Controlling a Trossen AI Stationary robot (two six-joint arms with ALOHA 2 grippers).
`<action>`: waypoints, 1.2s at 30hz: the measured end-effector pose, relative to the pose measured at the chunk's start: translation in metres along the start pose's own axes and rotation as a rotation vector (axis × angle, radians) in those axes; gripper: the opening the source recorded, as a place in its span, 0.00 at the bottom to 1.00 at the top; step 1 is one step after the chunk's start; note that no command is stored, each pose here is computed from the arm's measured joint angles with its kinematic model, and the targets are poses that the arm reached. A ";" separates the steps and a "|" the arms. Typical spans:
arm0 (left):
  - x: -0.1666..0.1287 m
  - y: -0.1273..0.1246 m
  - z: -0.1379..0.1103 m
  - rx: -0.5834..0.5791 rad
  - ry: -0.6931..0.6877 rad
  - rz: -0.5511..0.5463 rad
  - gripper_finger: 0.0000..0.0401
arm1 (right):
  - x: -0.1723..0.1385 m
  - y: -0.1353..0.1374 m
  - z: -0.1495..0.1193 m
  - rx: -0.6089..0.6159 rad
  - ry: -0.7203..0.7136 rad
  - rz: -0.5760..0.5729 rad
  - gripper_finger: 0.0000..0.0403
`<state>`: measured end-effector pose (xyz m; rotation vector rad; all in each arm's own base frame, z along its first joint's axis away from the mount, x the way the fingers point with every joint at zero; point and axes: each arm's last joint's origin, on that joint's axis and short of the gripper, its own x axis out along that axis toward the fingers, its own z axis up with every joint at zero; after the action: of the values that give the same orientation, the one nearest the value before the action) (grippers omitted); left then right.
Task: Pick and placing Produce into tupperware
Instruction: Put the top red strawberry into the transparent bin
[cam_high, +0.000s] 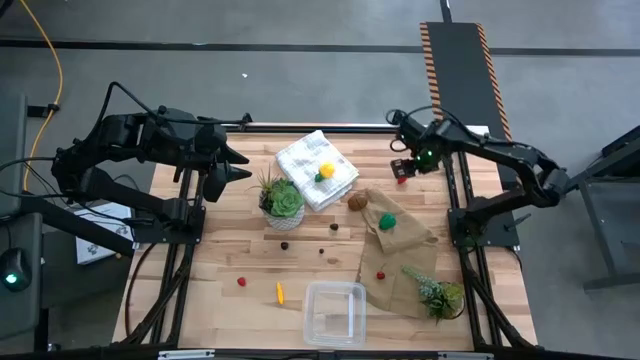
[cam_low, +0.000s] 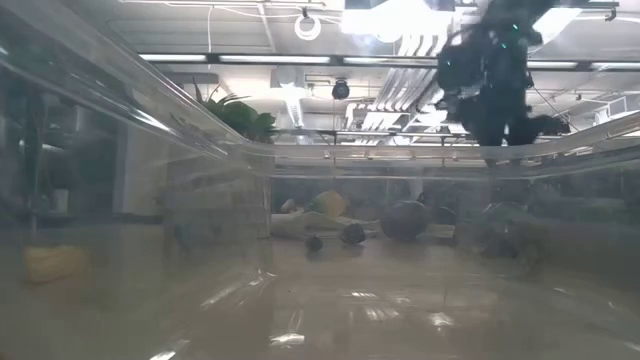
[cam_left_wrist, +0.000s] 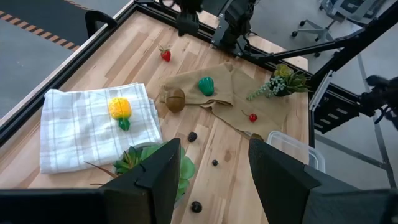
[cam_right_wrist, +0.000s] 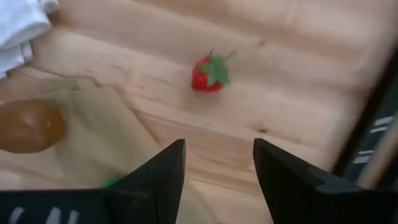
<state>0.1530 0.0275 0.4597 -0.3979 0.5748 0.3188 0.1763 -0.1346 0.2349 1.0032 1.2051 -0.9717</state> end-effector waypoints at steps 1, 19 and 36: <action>0.000 0.000 0.000 -0.003 0.000 0.000 0.45 | 0.006 -0.002 -0.003 0.020 0.008 0.015 0.45; 0.019 -0.001 0.005 -0.017 0.030 0.060 0.45 | 0.042 -0.003 0.000 0.107 -0.131 0.048 0.45; 0.020 -0.003 0.004 -0.014 0.054 0.012 0.45 | 0.071 0.005 0.009 0.102 -0.051 0.019 0.45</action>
<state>0.1720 0.0305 0.4518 -0.4180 0.6278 0.3242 0.1909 -0.1464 0.1652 1.0619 1.1108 -1.0470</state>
